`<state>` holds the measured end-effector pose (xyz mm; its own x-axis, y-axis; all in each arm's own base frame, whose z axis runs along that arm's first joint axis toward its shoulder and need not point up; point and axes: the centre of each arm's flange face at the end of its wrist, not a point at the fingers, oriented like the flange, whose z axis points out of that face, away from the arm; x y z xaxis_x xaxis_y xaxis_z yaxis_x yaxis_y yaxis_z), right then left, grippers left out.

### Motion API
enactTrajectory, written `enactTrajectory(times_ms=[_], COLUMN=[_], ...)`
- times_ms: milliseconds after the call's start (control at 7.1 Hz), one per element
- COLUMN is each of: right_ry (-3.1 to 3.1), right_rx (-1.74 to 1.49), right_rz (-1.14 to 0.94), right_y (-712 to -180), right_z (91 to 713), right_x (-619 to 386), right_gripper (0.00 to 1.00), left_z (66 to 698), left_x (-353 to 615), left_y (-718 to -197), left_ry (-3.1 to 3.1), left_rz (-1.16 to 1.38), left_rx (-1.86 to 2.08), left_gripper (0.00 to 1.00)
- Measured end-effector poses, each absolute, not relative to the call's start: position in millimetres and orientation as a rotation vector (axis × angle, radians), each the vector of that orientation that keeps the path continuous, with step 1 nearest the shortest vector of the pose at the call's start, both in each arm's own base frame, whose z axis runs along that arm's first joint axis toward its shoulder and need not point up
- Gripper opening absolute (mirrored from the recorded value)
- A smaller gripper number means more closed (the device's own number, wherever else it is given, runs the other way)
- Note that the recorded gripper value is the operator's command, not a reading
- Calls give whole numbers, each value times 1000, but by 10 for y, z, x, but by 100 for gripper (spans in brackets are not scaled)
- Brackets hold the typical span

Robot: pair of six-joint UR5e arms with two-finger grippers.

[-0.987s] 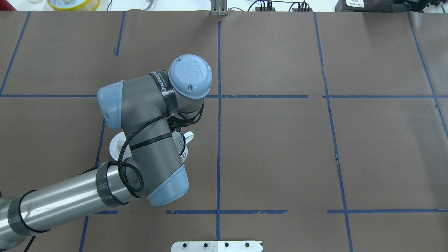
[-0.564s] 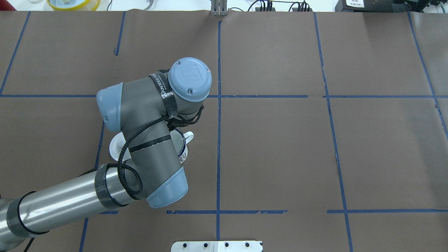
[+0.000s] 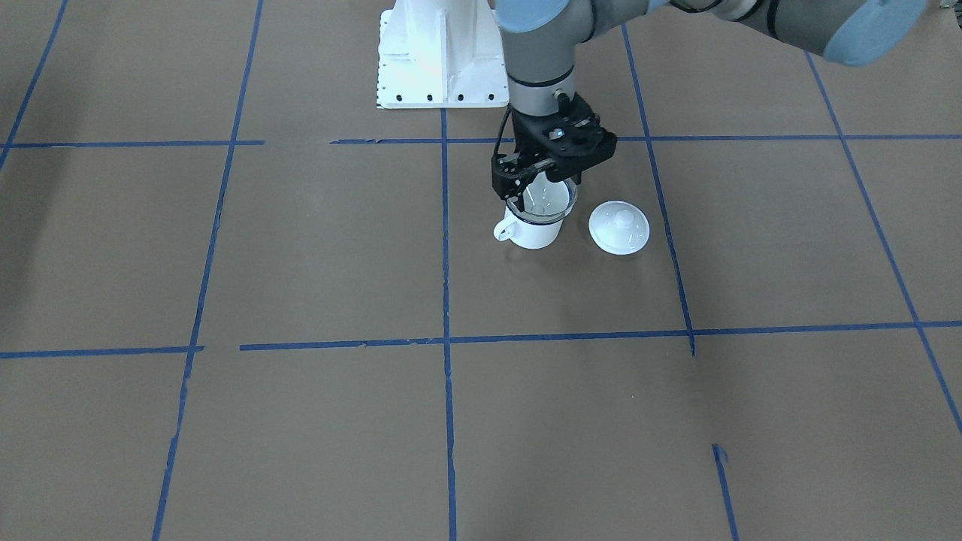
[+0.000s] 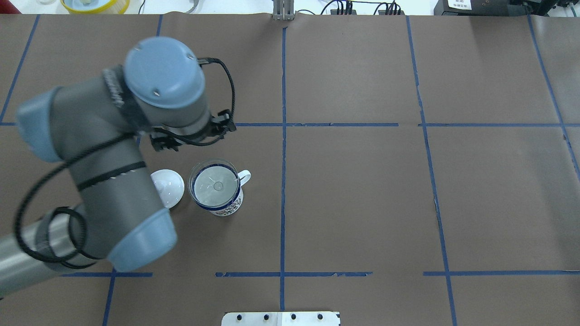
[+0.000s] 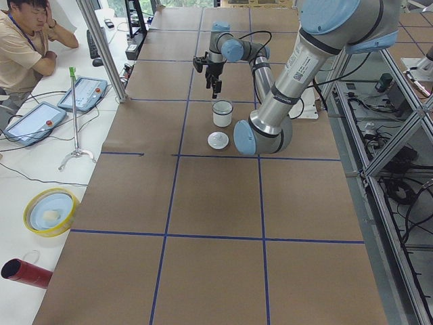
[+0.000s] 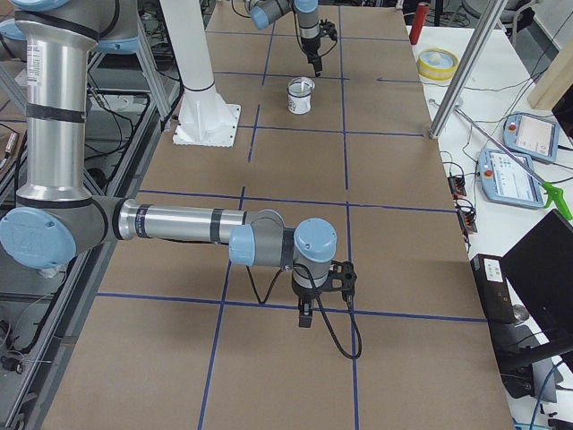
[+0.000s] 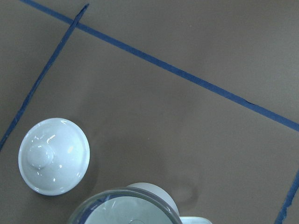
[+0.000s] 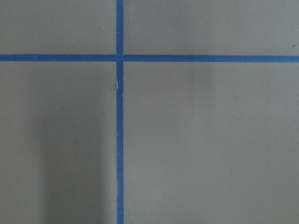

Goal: Place funnel on cup

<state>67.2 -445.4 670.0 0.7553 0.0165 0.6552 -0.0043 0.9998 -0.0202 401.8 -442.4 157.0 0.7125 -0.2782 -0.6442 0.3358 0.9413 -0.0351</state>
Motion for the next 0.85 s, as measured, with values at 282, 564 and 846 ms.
enactTrajectory(times_ms=[282, 564, 846], right_ry=[-715, -715, -715], right_rx=[-18, -18, -18], right_rz=[11, 11, 11], right_y=[-4454, -4454, -4454], right_z=[6700, 6702, 6702], right_x=[671, 672, 672], right_gripper=[100, 100, 100], left_z=[1926, 2740, 3859], left_x=[2847, 1533, 294], left_y=[-4740, -5145, -5396], left_ry=[741, 751, 719], left_rz=[-103, 35, 151], left_rx=[141, 136, 145], left_gripper=[100, 100, 100])
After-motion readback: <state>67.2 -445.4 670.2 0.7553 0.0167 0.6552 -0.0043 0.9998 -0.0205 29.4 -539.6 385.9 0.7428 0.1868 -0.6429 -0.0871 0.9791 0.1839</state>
